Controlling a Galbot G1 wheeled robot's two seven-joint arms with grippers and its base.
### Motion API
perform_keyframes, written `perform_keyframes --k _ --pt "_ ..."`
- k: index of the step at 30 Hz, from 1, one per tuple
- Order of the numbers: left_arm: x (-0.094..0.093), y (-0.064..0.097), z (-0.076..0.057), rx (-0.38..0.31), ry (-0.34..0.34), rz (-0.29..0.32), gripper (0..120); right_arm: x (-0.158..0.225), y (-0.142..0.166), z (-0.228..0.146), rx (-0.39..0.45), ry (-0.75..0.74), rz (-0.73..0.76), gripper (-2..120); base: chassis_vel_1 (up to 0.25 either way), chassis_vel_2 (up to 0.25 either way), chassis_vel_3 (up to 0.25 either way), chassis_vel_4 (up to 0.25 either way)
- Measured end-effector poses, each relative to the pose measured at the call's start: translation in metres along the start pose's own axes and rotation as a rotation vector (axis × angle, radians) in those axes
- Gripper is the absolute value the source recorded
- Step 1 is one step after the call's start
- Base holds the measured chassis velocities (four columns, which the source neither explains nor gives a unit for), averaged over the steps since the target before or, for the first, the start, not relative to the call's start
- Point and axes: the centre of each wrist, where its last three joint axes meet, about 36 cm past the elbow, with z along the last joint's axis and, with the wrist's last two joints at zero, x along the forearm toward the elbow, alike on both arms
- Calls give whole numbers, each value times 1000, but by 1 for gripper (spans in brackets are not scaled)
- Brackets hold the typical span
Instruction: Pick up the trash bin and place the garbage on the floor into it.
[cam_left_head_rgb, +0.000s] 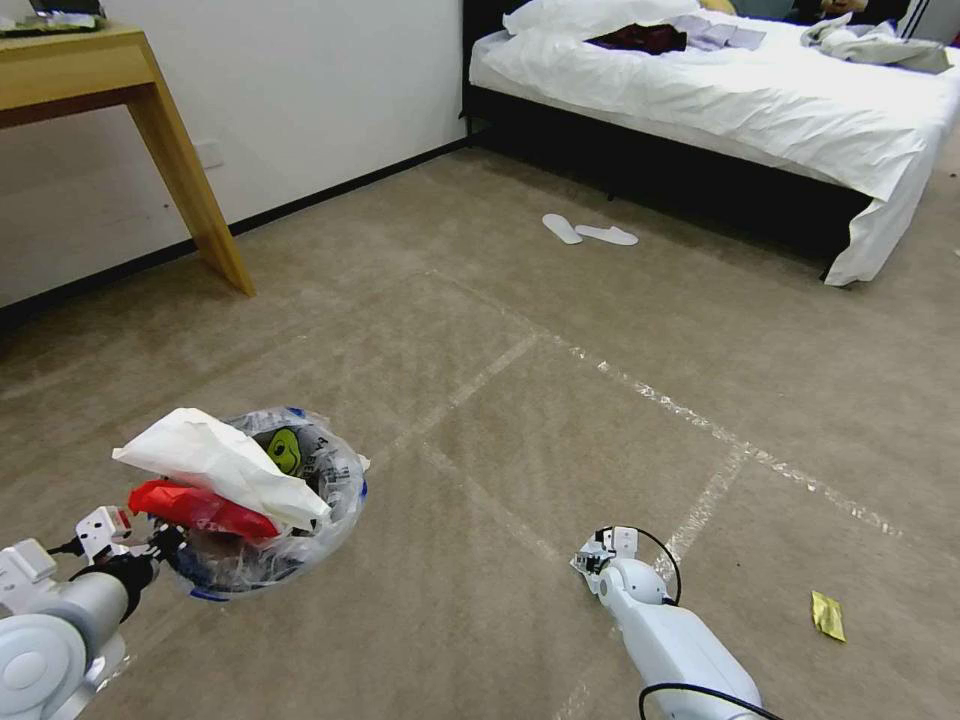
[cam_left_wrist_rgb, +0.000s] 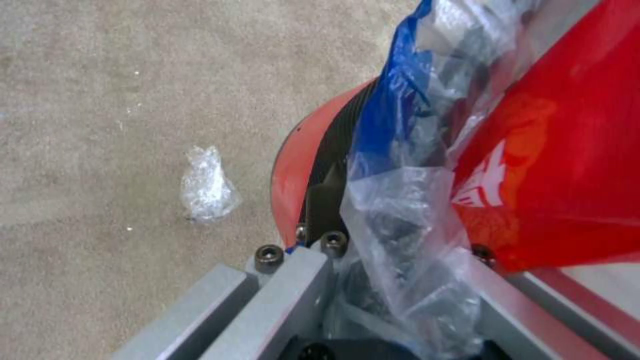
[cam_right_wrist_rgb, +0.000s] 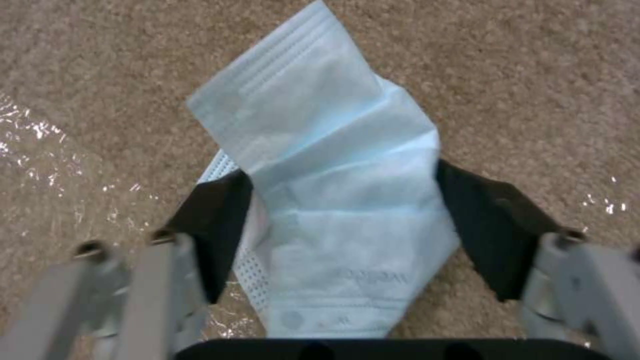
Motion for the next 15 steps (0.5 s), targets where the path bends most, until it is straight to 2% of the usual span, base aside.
perform_keyframes --k 2,5,7,11,14,15 --pt "0 0 1 -1 -1 -1 0 0 -1 2 0 -2 -1 57 0 0 0 0" --pt "0 0 1 -1 -1 -2 0 1 -1 3 1 -5 0 52 0 0 0 0" --pt "0 0 2 -3 -2 -2 0 2 -2 5 5 -13 0 39 0 0 0 0" --pt "0 0 2 -2 -1 -2 0 3 -3 6 6 -15 -1 30 0 0 0 0" --pt "-1 0 4 2 1 -2 0 3 -5 9 8 -20 -3 13 0 0 0 0" --pt "-1 0 4 2 1 -2 0 3 -5 9 8 -20 -3 13 0 0 0 0"
